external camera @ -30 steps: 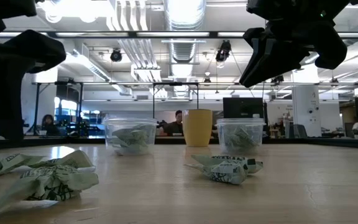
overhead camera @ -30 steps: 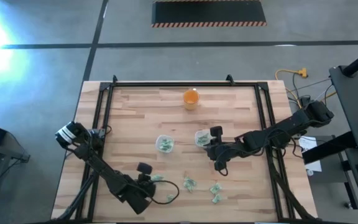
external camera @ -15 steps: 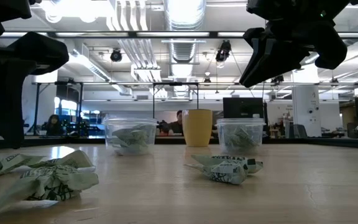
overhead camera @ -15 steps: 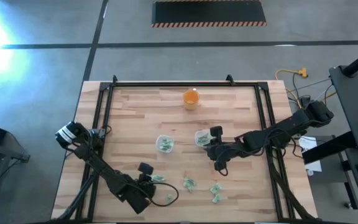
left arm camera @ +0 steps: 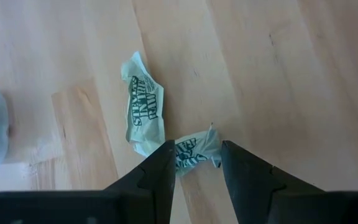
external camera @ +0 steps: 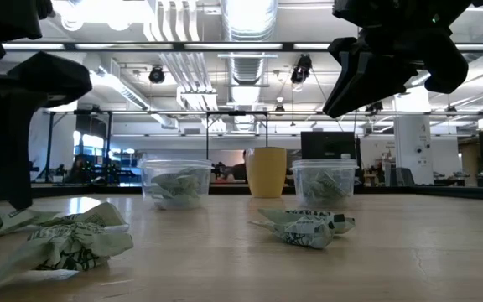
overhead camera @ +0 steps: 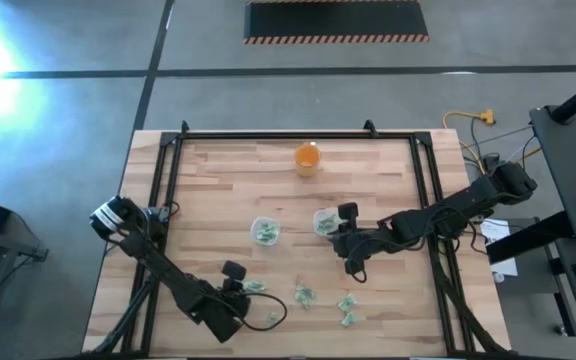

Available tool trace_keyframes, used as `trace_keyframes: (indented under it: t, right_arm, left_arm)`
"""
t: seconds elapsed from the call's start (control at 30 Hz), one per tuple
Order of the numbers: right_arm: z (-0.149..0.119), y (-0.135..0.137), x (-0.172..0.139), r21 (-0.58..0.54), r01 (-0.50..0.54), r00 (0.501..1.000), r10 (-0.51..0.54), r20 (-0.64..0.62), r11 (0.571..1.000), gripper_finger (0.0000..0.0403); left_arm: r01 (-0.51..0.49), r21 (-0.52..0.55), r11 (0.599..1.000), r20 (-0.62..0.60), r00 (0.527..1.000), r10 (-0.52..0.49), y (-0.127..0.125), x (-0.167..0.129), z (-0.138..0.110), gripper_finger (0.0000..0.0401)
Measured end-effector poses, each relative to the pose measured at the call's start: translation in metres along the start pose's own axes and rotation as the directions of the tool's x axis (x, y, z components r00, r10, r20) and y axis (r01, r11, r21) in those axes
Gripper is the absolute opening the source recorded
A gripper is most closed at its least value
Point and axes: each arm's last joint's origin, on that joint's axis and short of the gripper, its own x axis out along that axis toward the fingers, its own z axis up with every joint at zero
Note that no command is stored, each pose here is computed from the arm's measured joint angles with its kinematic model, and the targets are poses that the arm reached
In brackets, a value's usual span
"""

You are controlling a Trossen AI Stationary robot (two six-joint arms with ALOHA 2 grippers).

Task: Pick and place items into bin
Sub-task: Put the green sweetener bag into the left transparent food container

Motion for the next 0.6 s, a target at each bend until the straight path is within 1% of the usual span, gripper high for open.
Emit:
trace_keyframes:
  t: [0.13,0.33,0.43,0.6]
  right_arm:
    - [0.0,0.0,0.0,0.0,0.0,1.0,0.0,0.0,1.0,0.0056]
    - [0.0002,0.0,0.0,0.001,0.0,1.0,0.0,0.002,1.0,0.0056]
    - [0.0002,0.0,0.0,0.001,0.0,1.0,0.0,0.002,1.0,0.0056]
    - [0.0003,-0.0001,-0.0001,0.001,0.001,1.0,-0.001,0.003,1.0,0.0056]
  left_arm:
    - [0.0,-0.003,1.0,0.001,1.0,0.0,-0.0016,0.0051,-0.0005,0.0114]
    - [0.0,-0.003,1.0,0.001,1.0,0.0,-0.0014,0.0045,-0.0006,0.011]
    - [0.0,-0.003,1.0,0.0,1.0,0.0,-0.0011,0.0042,-0.0007,0.009]
    - [0.0,-0.003,1.0,0.001,1.0,0.0,-0.0011,0.0041,-0.0006,0.0035]
